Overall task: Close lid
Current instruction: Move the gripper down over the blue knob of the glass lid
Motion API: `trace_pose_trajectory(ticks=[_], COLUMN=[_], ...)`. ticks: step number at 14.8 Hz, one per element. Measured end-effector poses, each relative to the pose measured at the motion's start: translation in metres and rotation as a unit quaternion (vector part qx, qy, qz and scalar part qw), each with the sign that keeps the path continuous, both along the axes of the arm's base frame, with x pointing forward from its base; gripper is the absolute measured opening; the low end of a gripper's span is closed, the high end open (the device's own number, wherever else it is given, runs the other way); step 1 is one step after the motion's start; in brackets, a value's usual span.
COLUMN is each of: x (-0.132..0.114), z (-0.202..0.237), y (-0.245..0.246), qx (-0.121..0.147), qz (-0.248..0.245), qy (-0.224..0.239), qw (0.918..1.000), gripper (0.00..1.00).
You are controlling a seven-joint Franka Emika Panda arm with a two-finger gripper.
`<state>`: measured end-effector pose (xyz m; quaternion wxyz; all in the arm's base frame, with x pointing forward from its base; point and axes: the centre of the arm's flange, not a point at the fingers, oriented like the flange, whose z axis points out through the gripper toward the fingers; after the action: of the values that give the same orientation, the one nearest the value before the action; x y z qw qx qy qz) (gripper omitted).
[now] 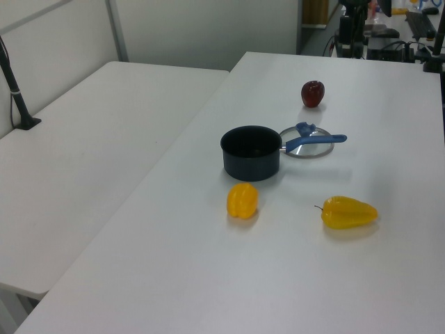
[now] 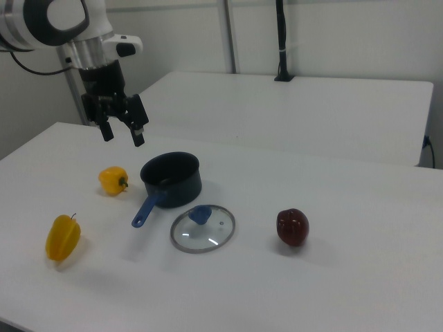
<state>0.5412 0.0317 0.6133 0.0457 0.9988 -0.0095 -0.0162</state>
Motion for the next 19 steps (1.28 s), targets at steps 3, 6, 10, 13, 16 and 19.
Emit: trace_pose_trajectory(ticks=[3,6,10,13,16,19], x=[0.015,0.03,0.05,0.065,0.068,0.069], z=[-0.022,-0.063,-0.13,-0.162,-0.192,-0.221], y=[-0.018,-0.046,-0.055,-0.071,-0.078,-0.077], qx=[0.002,0.003,0.006,0.005,0.005,0.006], qz=[0.032,0.041,0.072,0.065,0.065,0.07], qy=[-0.003,-0.003,0.004,-0.008,-0.026,-0.046], qw=[0.9995,0.9991,0.9974,0.9978,0.9975,0.9965], gripper=[1.0,1.0,1.0,1.0,1.0,1.0])
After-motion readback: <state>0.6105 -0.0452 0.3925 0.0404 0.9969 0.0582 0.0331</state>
